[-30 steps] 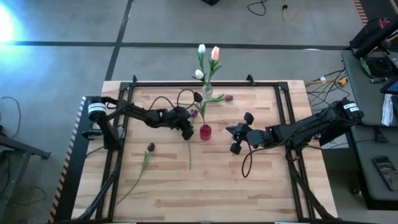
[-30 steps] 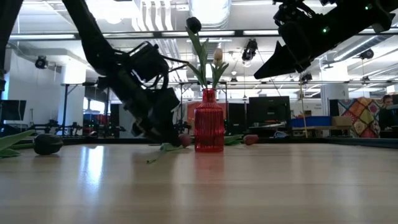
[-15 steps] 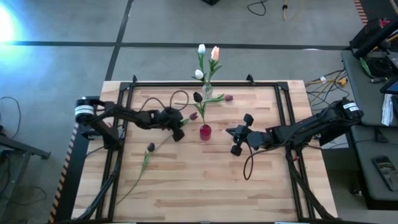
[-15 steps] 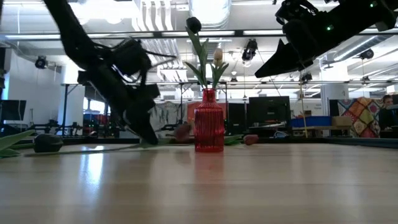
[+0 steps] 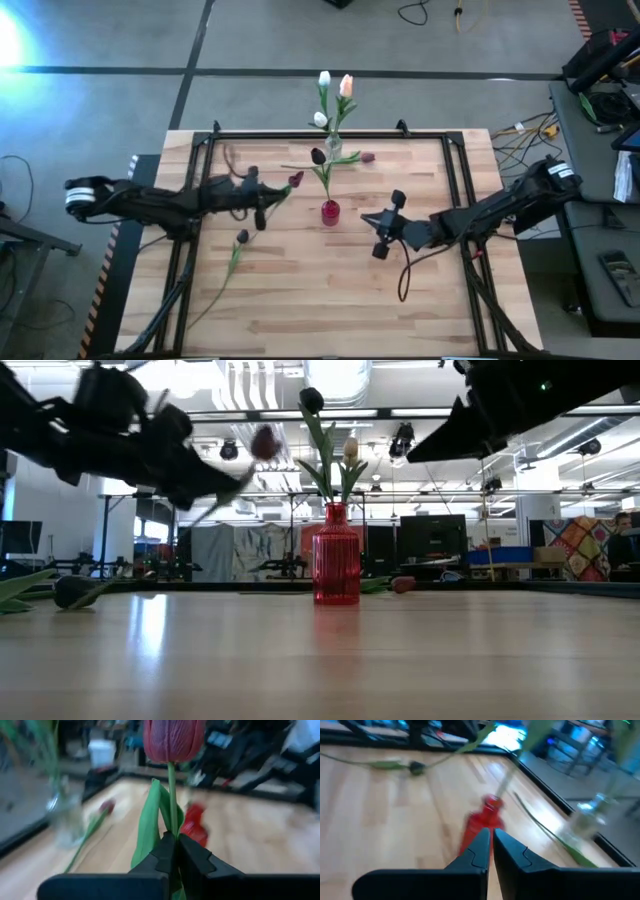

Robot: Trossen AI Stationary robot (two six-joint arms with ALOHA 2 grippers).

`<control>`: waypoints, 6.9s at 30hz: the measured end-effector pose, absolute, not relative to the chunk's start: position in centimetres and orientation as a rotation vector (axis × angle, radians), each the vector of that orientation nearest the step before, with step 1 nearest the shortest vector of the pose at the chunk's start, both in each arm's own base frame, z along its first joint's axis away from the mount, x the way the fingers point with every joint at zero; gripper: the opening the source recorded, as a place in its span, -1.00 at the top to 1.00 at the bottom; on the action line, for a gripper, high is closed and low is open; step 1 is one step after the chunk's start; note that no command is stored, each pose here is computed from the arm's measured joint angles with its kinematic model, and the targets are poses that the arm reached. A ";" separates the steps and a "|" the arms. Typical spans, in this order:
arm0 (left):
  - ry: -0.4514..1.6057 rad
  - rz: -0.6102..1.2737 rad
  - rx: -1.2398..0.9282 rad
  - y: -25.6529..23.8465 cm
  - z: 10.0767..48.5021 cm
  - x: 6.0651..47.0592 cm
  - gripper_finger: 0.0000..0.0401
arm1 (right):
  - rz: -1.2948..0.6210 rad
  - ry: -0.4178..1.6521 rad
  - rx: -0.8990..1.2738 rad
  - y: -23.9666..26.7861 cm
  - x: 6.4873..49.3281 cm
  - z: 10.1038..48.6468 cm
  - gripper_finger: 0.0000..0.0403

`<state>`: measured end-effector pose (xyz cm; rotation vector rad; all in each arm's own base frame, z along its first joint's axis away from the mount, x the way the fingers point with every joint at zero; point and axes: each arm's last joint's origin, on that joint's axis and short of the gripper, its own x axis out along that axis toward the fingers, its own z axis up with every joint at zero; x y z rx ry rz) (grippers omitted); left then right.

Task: Sort flowers into vase by color
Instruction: Put the bottom red flower into the red vase

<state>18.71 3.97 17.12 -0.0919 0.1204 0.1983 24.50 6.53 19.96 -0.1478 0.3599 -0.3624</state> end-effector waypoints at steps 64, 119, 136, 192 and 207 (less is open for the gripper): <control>-0.121 -0.125 0.111 -4.5 22.1 26.1 0.51 | -0.274 -0.170 -0.222 10.4 34.9 26.0 0.94; 0.081 0.077 0.022 -2.6 18.9 18.7 0.11 | -0.535 -0.002 -0.289 4.8 28.6 35.6 0.94; 0.081 0.077 0.015 -2.6 18.9 18.7 0.11 | -0.534 -0.012 -0.257 4.8 28.5 35.6 0.94; 0.104 0.077 0.001 -2.6 18.7 18.7 0.11 | -0.541 0.105 -0.231 1.5 32.9 30.9 0.75; 0.129 0.079 -0.016 -2.6 18.7 18.8 0.11 | -0.530 0.160 -0.214 1.7 32.5 30.6 0.24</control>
